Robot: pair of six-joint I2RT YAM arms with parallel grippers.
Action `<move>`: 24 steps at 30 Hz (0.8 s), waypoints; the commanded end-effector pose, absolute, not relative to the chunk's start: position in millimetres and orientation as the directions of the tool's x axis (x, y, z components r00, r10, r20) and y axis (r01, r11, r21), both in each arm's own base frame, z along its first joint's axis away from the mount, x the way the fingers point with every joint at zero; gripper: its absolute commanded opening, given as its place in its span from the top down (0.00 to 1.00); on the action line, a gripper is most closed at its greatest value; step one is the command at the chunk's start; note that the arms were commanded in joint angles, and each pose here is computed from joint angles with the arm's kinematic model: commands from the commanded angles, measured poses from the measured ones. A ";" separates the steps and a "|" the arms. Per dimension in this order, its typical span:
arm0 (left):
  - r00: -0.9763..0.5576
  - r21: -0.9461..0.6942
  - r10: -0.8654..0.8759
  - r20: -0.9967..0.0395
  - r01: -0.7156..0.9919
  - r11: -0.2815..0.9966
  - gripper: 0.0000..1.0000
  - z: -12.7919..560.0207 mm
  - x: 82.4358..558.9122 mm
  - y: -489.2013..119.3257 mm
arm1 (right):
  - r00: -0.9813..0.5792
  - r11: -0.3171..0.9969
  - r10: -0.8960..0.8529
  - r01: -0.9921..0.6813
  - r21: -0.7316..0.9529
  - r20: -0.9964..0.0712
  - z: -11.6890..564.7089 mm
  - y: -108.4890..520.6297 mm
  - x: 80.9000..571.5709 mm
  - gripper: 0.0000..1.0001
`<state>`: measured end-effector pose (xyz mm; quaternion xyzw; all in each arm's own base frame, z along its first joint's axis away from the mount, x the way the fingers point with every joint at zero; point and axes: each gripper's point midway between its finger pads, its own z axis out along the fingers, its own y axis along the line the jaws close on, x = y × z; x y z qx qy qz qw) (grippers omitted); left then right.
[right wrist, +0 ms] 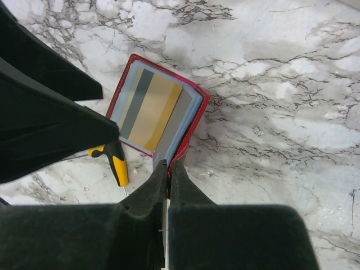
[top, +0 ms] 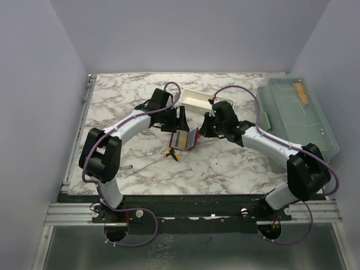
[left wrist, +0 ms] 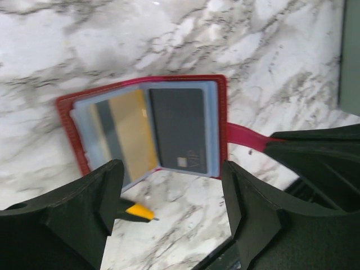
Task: Put the credit cards into the card holder
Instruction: Open the card holder at the center of the board.
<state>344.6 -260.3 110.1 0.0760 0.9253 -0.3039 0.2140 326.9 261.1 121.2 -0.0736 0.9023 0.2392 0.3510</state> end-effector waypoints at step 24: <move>-0.935 -0.596 0.058 -0.350 0.270 0.757 0.53 80.6 331.6 -307.6 | -0.722 0.843 0.040 -0.347 0.411 -0.691 138.2 268.3 324.8 1.00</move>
